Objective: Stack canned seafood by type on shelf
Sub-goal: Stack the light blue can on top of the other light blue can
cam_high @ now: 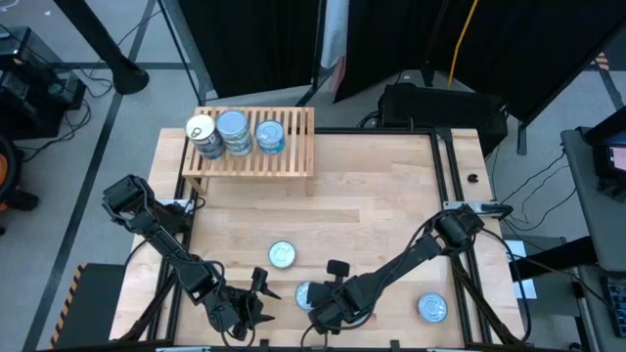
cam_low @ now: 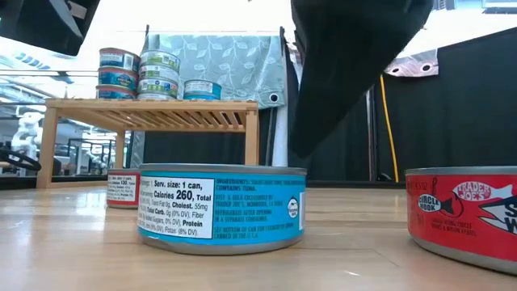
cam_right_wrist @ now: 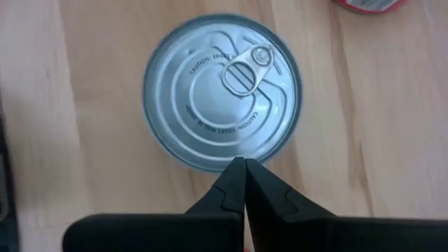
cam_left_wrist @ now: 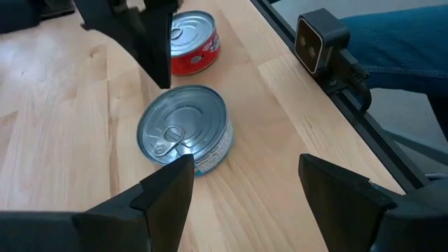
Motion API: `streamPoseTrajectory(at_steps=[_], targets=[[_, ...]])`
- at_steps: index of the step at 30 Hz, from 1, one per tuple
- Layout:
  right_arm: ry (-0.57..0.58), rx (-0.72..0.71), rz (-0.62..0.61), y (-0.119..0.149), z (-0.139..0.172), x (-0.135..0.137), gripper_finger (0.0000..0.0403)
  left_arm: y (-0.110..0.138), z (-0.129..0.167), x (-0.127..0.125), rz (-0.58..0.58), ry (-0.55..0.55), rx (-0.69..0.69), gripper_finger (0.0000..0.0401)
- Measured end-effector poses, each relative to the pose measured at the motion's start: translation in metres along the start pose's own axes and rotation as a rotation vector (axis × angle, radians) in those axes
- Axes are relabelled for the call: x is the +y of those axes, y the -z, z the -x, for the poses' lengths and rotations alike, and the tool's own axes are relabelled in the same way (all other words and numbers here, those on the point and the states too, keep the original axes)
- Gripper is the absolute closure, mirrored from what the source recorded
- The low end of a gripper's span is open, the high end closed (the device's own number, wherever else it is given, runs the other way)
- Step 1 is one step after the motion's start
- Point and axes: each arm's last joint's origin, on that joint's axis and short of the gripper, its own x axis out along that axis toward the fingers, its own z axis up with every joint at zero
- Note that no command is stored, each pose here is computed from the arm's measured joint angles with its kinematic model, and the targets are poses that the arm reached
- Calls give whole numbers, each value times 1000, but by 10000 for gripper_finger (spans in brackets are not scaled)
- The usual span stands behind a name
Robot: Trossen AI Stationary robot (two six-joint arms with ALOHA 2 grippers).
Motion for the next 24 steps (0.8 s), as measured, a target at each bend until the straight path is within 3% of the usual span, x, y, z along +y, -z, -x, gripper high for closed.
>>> streamPoseTrajectory(at_steps=[10,24], targets=[[26,29,-11,4,-8,1,403,0,0,0,-1,0,1,136],[54,55,-25,14,-5,6,403,-1,-2,5,-149,-13,-1,136]])
